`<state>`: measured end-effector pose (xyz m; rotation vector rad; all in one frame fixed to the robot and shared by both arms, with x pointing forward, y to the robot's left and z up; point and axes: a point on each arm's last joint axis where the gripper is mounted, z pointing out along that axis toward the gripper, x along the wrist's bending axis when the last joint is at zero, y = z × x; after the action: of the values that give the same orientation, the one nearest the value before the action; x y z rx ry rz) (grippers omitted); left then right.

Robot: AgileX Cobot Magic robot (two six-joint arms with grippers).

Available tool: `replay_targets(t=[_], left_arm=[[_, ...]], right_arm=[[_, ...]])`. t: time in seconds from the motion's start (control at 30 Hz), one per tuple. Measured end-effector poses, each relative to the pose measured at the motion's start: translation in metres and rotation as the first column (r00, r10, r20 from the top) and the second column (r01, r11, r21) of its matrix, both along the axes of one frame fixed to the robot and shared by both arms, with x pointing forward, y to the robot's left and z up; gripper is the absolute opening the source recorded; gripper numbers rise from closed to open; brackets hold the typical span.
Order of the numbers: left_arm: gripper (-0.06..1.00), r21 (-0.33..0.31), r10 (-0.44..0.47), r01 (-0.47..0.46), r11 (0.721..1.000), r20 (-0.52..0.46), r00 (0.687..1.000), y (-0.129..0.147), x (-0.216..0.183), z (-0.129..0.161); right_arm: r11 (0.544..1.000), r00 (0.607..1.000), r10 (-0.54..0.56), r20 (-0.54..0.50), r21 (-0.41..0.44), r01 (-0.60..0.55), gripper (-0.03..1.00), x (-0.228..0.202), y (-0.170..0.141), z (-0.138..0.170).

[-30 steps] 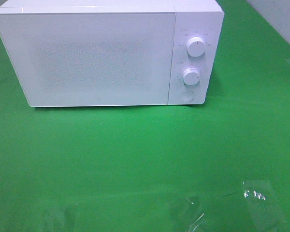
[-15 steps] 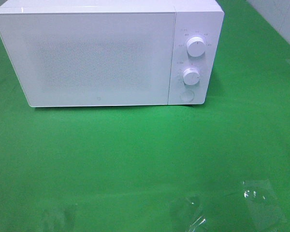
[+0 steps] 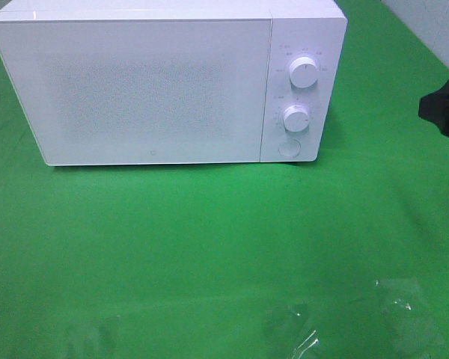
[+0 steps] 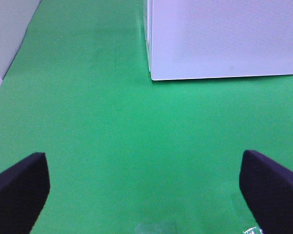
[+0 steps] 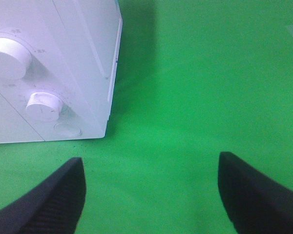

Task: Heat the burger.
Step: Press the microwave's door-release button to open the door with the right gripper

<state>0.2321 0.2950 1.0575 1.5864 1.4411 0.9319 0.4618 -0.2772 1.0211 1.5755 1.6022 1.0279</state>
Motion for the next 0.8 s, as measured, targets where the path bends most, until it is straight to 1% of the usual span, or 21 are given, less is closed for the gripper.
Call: replay_targets(t=[0.17,0.27,0.33,0.5,0.57,0.6,0.63,0.73,0.8], left_arm=[[0.98,0.0,0.0,0.0,1.0,0.0,1.0,0.0,0.0,0.0],[0.98,0.0,0.0,0.0,1.0,0.0,1.0,0.0,0.0,0.0],[0.98,0.0,0.0,0.0,1.0,0.0,1.0,0.0,0.0,0.0],[0.98,0.0,0.0,0.0,1.0,0.0,1.0,0.0,0.0,0.0],[0.98,0.0,0.0,0.0,1.0,0.0,1.0,0.0,0.0,0.0],[0.98,0.0,0.0,0.0,1.0,0.0,1.0,0.0,0.0,0.0],[0.98,0.0,0.0,0.0,1.0,0.0,1.0,0.0,0.0,0.0],[0.98,0.0,0.0,0.0,1.0,0.0,1.0,0.0,0.0,0.0],[0.98,0.0,0.0,0.0,1.0,0.0,1.0,0.0,0.0,0.0]], right_arm=[[1.0,1.0,0.007,0.029,0.007,-0.007,0.72,0.021,0.003,-0.017],[1.0,0.999,0.008,0.045,0.009,-0.008,0.72,0.023,0.003,-0.018],[1.0,0.994,0.012,0.106,0.02,-0.014,0.72,0.027,0.004,-0.028],[0.999,0.989,0.007,0.15,0.035,-0.012,0.71,0.024,0.004,-0.041],[0.998,0.983,-0.025,0.181,0.063,0.014,0.7,0.02,0.002,-0.048],[0.998,0.983,-0.025,0.181,0.063,0.014,0.7,0.02,0.002,-0.048],[0.996,0.979,-0.058,0.194,0.074,0.044,0.7,0.016,-0.001,-0.053],[0.995,0.977,-0.075,0.197,0.077,0.061,0.7,0.015,-0.003,-0.055],[0.991,0.965,-0.128,0.227,0.062,0.117,0.69,0.006,-0.009,-0.061]])
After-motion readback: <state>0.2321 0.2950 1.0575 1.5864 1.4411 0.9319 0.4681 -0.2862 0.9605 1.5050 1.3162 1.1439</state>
